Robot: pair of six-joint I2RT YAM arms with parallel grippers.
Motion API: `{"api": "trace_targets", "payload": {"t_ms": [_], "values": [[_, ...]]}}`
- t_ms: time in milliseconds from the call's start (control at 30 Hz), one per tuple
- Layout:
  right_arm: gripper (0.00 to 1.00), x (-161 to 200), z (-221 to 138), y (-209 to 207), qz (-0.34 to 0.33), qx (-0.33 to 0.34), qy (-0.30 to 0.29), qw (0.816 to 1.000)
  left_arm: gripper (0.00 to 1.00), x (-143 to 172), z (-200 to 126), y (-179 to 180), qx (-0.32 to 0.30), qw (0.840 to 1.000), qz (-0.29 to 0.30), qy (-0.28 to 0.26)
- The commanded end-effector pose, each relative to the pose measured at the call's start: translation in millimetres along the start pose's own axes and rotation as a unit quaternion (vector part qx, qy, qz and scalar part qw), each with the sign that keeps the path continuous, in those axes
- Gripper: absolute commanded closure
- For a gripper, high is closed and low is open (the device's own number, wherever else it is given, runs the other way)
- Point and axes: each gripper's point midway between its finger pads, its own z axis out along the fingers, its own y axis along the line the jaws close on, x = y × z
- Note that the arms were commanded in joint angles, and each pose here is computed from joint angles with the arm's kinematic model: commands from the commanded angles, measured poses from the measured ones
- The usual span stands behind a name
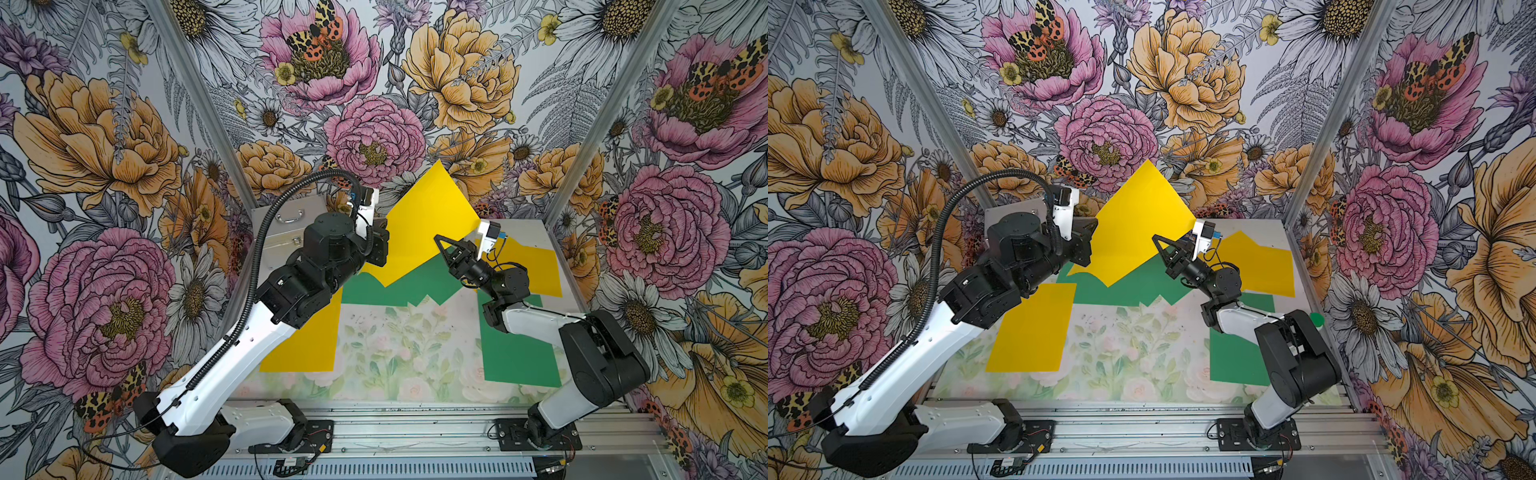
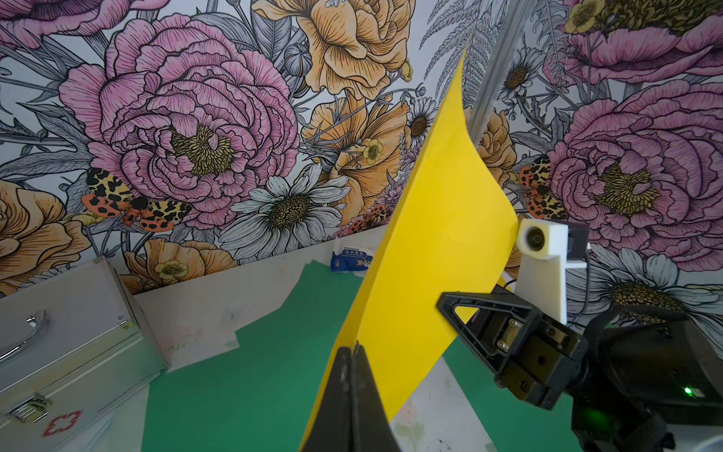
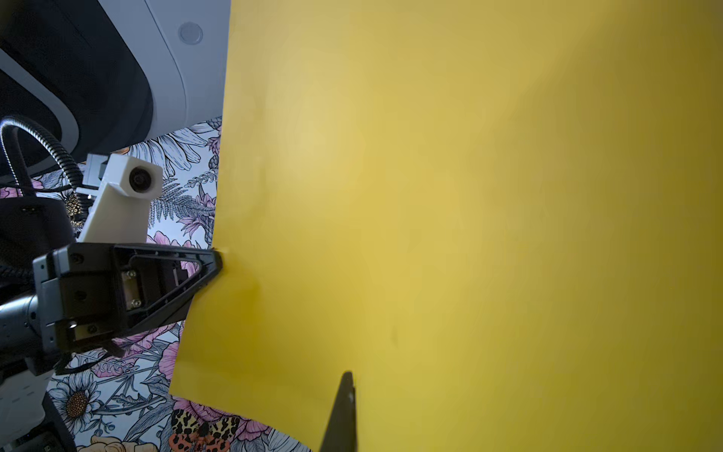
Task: Sort the scattered colored papers by color
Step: Pick up the colored paper, then place the colored paper.
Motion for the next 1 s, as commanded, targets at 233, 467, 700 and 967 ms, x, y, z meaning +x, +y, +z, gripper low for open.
{"api": "trace_targets", "payload": {"t_ms": [233, 467, 700, 967], "values": [[1.0, 8, 9, -18, 0.008, 0.012, 0.032, 0.999, 0.04, 25, -23, 71, -0.095, 0.991, -0.089, 0.007], [1.0, 63, 27, -36, -0.074, 0.135, 0.207, 0.966, 0.02, 64, -55, 138, -0.182, 0.967, -0.177, 0.026], [1.0, 99, 42, -34, -0.082, 0.179, 0.34, 0.92, 0.02, 91, -72, 170, -0.221, 0.946, -0.232, 0.038], [1.0, 138, 56, 6, -0.106, 0.139, 0.412, 0.894, 0.02, 104, -85, 190, -0.244, 0.932, -0.267, 0.031]]}}
